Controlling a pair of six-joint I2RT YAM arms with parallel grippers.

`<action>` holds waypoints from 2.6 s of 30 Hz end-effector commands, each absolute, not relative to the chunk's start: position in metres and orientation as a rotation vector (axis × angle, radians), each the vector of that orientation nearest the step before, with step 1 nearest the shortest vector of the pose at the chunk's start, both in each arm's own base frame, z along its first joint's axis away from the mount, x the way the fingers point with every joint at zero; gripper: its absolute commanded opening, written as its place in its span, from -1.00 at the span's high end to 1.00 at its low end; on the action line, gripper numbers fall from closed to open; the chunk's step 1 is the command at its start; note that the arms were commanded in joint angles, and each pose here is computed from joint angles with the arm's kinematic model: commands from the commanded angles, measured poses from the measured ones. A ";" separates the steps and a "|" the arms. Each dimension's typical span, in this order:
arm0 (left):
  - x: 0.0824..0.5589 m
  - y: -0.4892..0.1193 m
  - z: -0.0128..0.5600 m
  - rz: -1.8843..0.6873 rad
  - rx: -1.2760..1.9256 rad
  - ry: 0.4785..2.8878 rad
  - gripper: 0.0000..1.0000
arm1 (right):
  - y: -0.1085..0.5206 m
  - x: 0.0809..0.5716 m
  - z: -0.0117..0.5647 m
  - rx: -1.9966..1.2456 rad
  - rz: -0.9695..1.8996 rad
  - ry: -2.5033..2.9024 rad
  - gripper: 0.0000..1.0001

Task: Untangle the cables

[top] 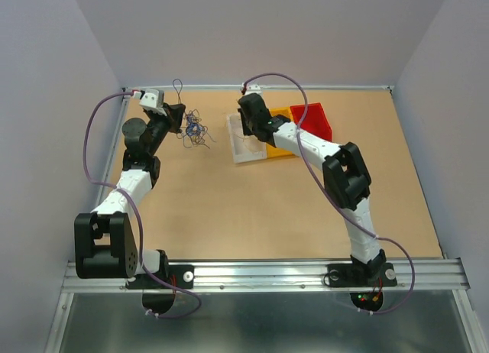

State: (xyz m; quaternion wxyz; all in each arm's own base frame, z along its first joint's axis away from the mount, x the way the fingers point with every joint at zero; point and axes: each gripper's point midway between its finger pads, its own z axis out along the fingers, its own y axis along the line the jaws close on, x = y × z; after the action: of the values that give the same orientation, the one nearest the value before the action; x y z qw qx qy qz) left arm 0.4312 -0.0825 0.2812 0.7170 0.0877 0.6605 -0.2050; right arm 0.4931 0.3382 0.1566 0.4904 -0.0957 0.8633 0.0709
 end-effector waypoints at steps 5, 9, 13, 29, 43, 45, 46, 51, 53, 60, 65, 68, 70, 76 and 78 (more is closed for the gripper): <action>0.420 -0.087 0.316 -0.438 0.239 1.348 0.94 | 0.346 0.494 0.066 -0.334 0.080 2.268 0.98; 0.419 -0.087 0.318 -0.436 0.240 1.342 0.93 | 0.349 0.493 0.080 -0.340 0.100 2.251 0.64; 0.418 -0.089 0.318 -0.434 0.247 1.341 0.93 | 0.346 0.490 0.115 -0.331 0.129 2.207 0.39; 0.404 -0.104 0.325 -0.460 0.310 1.308 0.87 | 0.338 0.418 0.208 -0.335 0.351 2.126 -0.60; 0.319 -0.215 0.325 -0.703 0.795 1.162 0.76 | 0.312 0.278 0.222 -0.382 0.828 1.828 -0.73; 0.299 -0.239 0.313 -0.785 0.914 1.147 0.76 | 0.303 0.274 0.223 -0.340 0.848 1.778 -0.72; 0.294 -0.246 0.312 -0.785 0.961 1.124 0.76 | 0.295 0.273 0.226 -0.313 0.839 1.740 -0.71; 0.263 -0.277 0.291 -0.830 1.132 1.072 0.76 | 0.286 0.265 0.244 -0.312 0.864 1.626 -0.61; 0.251 -0.287 0.285 -0.848 1.182 1.055 0.76 | 0.283 0.264 0.247 -0.314 0.858 1.601 -0.57; 0.235 -0.297 0.275 -0.904 1.265 1.042 0.76 | 0.280 0.255 0.257 -0.334 0.888 1.543 -0.02; 0.237 -0.299 0.275 -0.912 1.267 1.060 0.76 | 0.288 0.254 0.253 -0.366 0.912 1.558 0.45; 0.238 -0.299 0.276 -0.912 1.265 1.062 0.77 | 0.296 0.250 0.249 -0.409 0.946 1.569 0.42; 0.237 -0.299 0.276 -0.916 1.267 1.063 0.77 | 0.301 0.248 0.245 -0.430 0.962 1.576 -0.05; 0.236 -0.298 0.279 -0.918 1.263 1.063 0.77 | 0.304 0.250 0.238 -0.447 0.959 1.587 -0.33; 0.235 -0.299 0.280 -0.921 1.265 1.060 0.77 | 0.306 0.250 0.235 -0.452 0.961 1.596 -0.31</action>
State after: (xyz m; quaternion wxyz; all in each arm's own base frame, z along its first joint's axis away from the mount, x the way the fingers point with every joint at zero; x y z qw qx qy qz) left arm 0.2382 -0.2951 0.2457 0.5577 0.5325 0.4977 -0.3972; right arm 0.2504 0.3002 0.2216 0.5606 -0.1831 0.7045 0.3949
